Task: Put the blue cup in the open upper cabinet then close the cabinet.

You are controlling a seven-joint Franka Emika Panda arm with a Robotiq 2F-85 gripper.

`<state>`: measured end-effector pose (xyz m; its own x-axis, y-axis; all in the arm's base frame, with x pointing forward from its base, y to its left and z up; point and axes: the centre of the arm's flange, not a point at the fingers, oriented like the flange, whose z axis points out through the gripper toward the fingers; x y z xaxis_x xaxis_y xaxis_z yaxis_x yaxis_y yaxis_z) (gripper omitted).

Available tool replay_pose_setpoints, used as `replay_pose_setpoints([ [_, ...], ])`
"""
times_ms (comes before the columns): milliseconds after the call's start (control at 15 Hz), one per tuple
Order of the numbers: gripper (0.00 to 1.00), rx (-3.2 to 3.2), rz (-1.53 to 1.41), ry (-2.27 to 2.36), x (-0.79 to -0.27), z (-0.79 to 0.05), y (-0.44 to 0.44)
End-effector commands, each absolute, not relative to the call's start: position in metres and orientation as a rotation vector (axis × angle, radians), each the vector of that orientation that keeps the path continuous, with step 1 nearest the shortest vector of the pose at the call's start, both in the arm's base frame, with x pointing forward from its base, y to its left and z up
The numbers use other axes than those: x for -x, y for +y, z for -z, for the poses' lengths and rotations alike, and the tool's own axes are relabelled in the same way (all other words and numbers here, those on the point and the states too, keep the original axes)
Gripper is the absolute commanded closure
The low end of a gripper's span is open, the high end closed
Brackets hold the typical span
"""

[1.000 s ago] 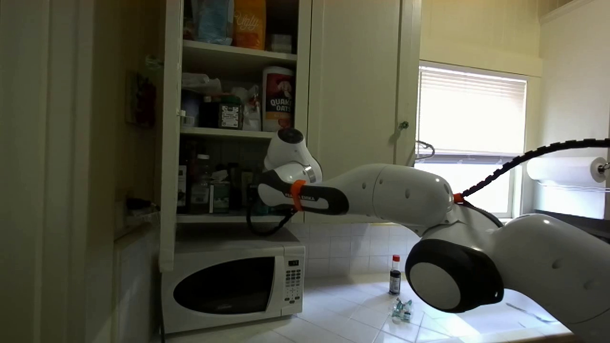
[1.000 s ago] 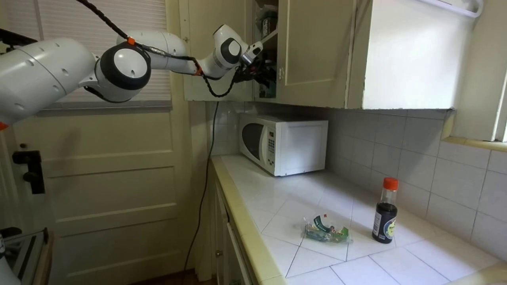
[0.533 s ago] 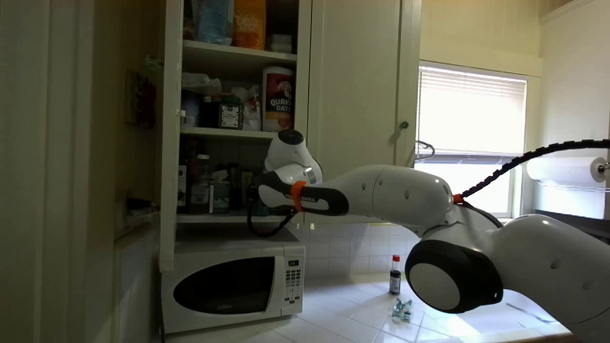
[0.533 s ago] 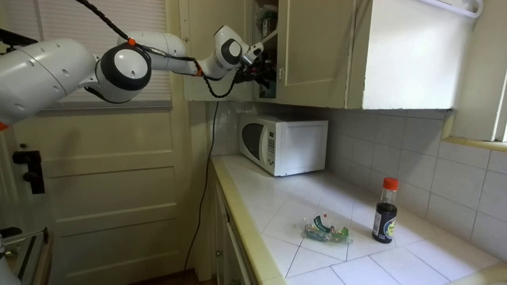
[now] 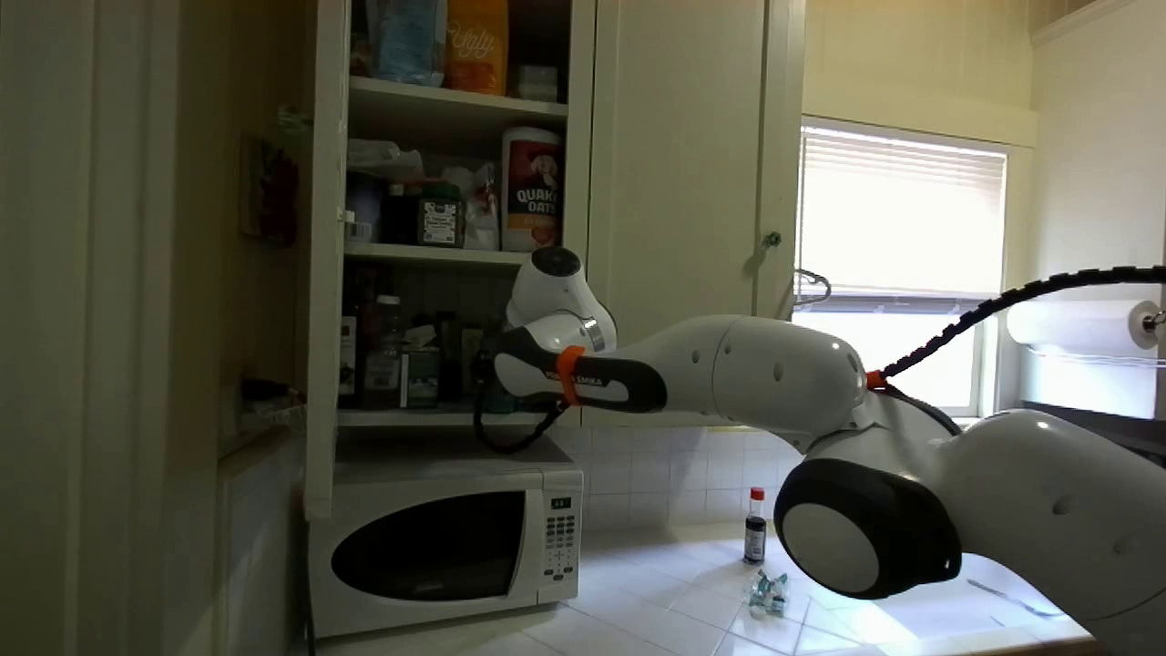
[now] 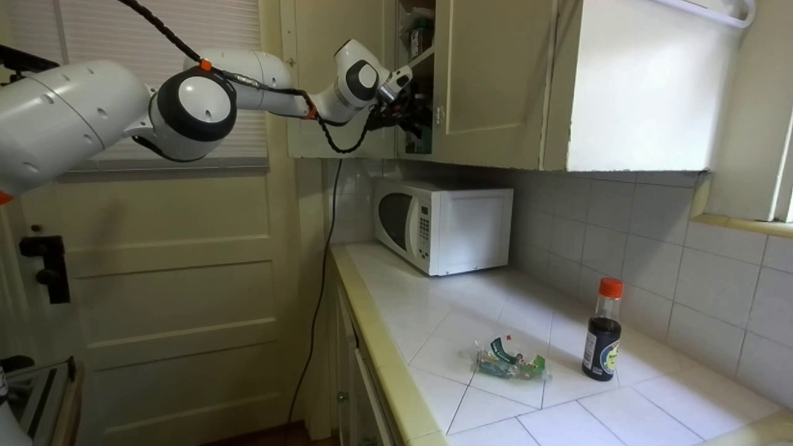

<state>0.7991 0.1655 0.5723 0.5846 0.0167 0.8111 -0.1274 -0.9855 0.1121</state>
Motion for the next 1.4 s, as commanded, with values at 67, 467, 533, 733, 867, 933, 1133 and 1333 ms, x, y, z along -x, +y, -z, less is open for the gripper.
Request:
replay_pose_setpoints([
  [67,0.0,-2.644,-1.311,-0.107,-0.813,-0.584,0.175],
  [467,0.0,-2.659,-1.259,-0.119,-0.799,-0.585,0.184],
  [533,0.0,-2.66,-1.25,-0.122,-0.795,-0.585,0.186],
  [733,0.0,-2.661,-1.219,-0.142,-0.785,-0.586,0.192],
  [867,0.0,-2.649,-1.181,-0.189,-0.777,-0.585,0.193],
  [933,0.0,-2.647,-1.16,-0.208,-0.773,-0.585,0.193],
  [1133,0.0,-2.654,-1.11,-0.237,-0.764,-0.583,0.195],
  [1333,0.0,-2.657,-1.081,-0.242,-0.757,-0.581,0.197],
])
